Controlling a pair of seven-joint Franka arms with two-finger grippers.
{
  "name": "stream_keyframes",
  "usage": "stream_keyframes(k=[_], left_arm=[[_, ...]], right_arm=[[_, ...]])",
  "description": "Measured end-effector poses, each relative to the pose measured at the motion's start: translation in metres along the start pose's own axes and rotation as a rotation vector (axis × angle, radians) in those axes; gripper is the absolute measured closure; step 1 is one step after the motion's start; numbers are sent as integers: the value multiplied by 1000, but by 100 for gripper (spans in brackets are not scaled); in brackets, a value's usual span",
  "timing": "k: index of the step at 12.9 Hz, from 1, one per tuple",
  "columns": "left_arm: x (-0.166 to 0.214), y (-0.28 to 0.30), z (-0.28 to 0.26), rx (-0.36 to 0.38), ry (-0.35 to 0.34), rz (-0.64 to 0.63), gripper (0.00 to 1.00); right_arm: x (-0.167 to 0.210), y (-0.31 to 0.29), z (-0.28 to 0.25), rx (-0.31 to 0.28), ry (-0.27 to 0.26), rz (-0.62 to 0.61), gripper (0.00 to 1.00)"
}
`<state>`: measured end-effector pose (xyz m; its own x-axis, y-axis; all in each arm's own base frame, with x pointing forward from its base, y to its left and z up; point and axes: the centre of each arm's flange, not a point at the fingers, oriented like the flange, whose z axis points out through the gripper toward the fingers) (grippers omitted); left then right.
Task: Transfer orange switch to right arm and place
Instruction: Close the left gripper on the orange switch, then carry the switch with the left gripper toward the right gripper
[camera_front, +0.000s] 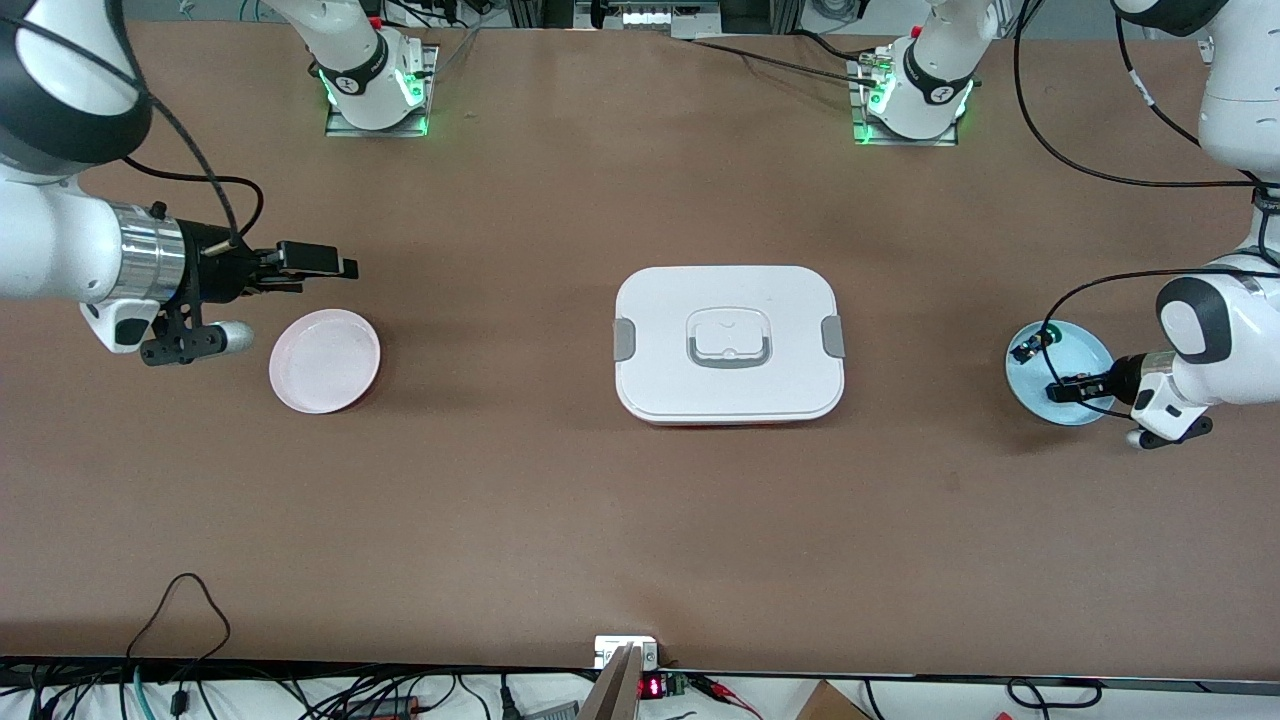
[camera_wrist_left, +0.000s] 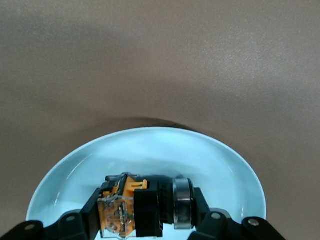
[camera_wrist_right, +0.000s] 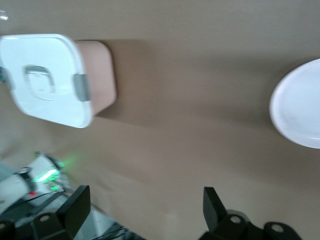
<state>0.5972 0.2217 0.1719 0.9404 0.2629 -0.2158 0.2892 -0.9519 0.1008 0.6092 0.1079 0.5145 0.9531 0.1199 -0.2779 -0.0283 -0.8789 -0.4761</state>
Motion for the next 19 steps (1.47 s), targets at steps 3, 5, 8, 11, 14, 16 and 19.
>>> stream_keyframes(k=[3, 5, 8, 11, 14, 16, 19], left_arm=[[2, 3, -6, -1, 8, 5, 28], [0, 12, -30, -8, -3, 21, 28], [-7, 35, -82, -20, 3, 112, 28], [-18, 62, -122, -45, -30, 235, 28], [-26, 86, -137, -179, -73, 340, 28], [-32, 100, -134, -274, -95, 426, 28], [-39, 141, -137, -502, -74, 553, 28]], right_arm=[[12, 0, 17, 217, -73, 18, 0], [29, 9, 31, 410, -111, 49, 0], [54, 21, 46, 640, -140, 85, 0], [60, 6, 48, 779, -143, 76, 0], [63, -18, 56, 846, -135, 72, 0], [63, -28, 72, 880, -128, 66, 0], [63, -48, 106, 949, -79, -10, 0]])
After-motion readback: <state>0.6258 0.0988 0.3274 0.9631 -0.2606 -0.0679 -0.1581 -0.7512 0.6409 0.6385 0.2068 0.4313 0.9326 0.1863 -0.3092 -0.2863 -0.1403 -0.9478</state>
